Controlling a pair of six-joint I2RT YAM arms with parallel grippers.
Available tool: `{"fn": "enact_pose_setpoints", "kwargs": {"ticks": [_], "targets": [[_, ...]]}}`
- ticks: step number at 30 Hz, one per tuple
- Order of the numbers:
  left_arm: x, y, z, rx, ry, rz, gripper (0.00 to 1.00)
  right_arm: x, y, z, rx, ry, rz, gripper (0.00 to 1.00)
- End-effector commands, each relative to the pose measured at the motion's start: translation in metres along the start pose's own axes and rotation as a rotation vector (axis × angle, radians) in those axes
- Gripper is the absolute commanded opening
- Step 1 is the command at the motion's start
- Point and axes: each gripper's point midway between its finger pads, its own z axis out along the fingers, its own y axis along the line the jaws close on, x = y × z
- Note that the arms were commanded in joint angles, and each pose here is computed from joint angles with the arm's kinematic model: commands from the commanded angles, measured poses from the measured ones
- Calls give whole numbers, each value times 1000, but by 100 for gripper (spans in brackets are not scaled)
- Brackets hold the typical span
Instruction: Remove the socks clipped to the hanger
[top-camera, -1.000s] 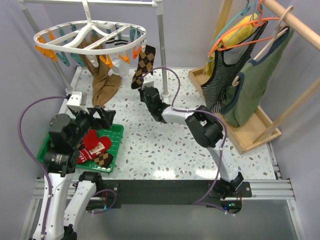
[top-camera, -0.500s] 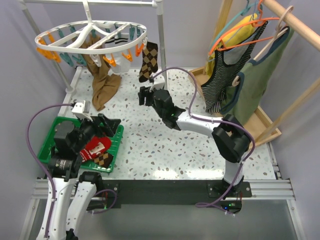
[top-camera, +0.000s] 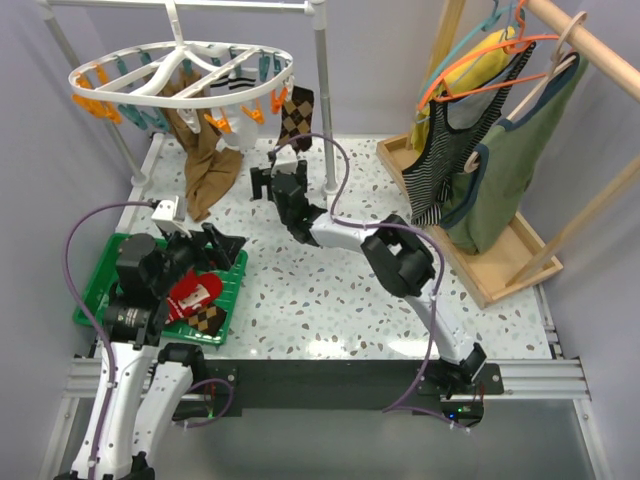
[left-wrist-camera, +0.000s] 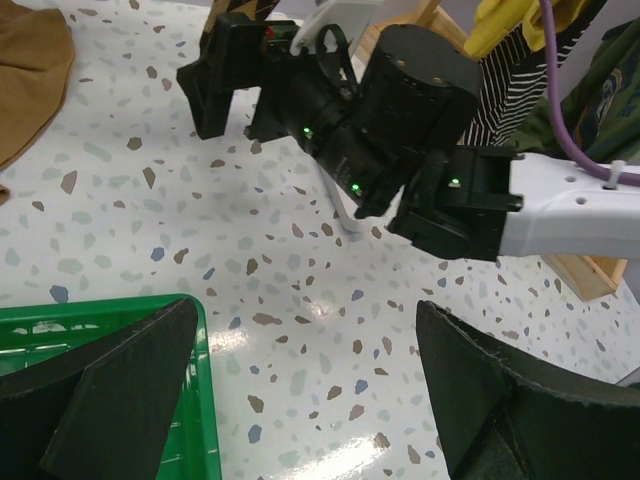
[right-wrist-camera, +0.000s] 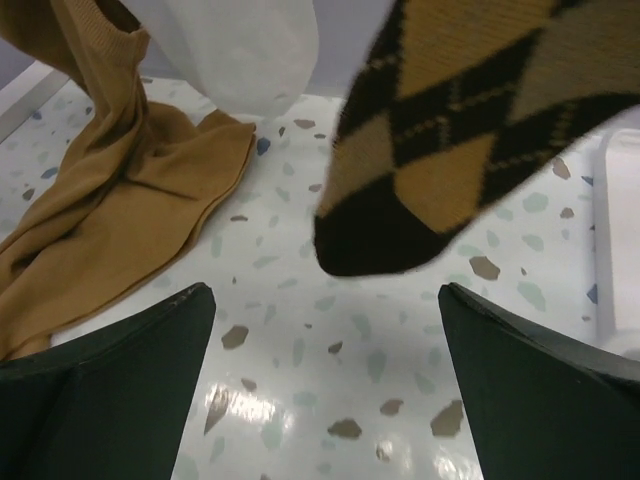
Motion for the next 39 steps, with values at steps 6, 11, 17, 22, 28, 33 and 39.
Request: {"fn": "enact_pose_setpoints", "kwargs": {"ticks": [6,11,17,22,28,33,39], "targets": [[-15,-7,1,29,-32,54,95,-36,-36,66,181,-210,5,95],[-10,-4,3,24,-18,50,95,-45,-48,77,205,-255,-19,59],[-4,-6,5,43,-11,26,95,-57,-43,67,148,-277,-57,0],[3,-7,3,54,0,16,95,-65,-32,44,92,-246,-60,0],[12,-13,0,88,19,-13,95,-69,5,-18,-73,-97,-74,0],[4,-29,-4,156,6,-56,95,-67,26,-88,-176,28,-15,0],[-9,-45,-15,198,-39,-139,95,-68,49,-158,-321,177,135,0]]}}
